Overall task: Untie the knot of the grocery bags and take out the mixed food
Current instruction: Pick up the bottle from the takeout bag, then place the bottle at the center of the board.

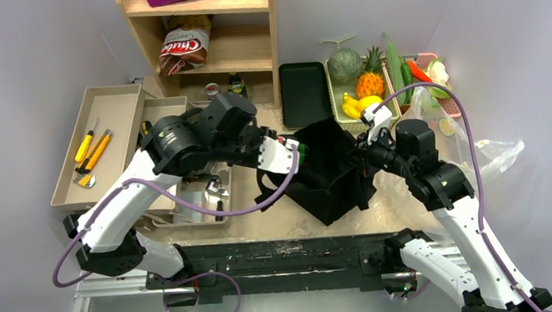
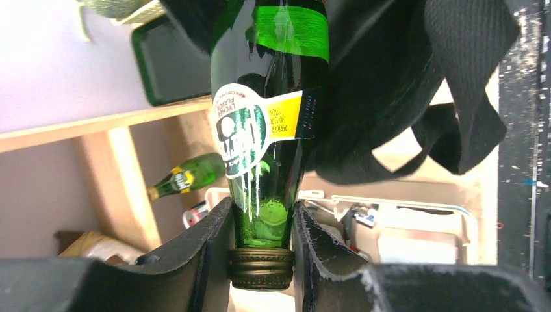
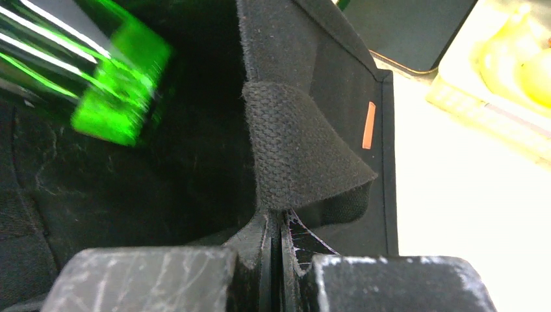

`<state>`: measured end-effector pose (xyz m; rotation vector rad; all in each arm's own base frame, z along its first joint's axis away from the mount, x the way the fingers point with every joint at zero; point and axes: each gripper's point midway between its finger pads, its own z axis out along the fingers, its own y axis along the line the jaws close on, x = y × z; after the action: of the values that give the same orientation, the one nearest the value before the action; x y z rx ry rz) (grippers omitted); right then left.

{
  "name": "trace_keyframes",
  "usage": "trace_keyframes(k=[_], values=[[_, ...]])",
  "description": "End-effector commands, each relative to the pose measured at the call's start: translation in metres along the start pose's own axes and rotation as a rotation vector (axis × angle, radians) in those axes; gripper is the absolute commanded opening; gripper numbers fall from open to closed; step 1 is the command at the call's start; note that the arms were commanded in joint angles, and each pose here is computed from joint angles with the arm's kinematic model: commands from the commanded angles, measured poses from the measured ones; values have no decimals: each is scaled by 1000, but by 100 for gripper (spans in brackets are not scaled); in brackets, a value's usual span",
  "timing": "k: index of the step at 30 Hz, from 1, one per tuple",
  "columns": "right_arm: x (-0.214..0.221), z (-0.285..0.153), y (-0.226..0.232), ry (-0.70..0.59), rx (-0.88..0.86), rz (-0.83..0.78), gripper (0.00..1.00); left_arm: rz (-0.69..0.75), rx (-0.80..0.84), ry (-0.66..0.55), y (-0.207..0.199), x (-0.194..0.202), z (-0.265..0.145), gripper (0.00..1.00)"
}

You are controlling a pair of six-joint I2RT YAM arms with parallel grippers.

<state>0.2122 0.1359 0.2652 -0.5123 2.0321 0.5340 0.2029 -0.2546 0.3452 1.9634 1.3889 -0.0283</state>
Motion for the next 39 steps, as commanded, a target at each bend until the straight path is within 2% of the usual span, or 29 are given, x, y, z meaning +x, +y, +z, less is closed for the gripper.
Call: trace_keyframes(k=[1, 5, 14, 19, 26, 32, 37, 39], values=[[21, 4, -9, 71, 34, -7, 0, 22, -382, -210, 70, -31, -81, 0], [26, 6, -11, 86, 39, -15, 0, 32, -481, -225, 87, -27, -103, 0], [27, -4, -30, 96, 137, -102, 0, -27, -628, -156, 112, 4, -136, 0], [19, -15, -52, 74, 279, -107, 0, -67, -635, -103, 113, 27, -136, 0], [-11, -48, -77, -55, 485, -84, 0, -36, -507, 30, 93, 75, -96, 0], [-39, -69, -100, -142, 643, -79, 0, 44, -305, 64, 70, 85, -44, 0], [-47, -70, -114, -162, 730, -76, 0, 177, -65, 226, 41, 99, 7, 0], [-47, -71, -119, -163, 757, -73, 0, 222, -4, 250, 32, 98, 21, 0]])
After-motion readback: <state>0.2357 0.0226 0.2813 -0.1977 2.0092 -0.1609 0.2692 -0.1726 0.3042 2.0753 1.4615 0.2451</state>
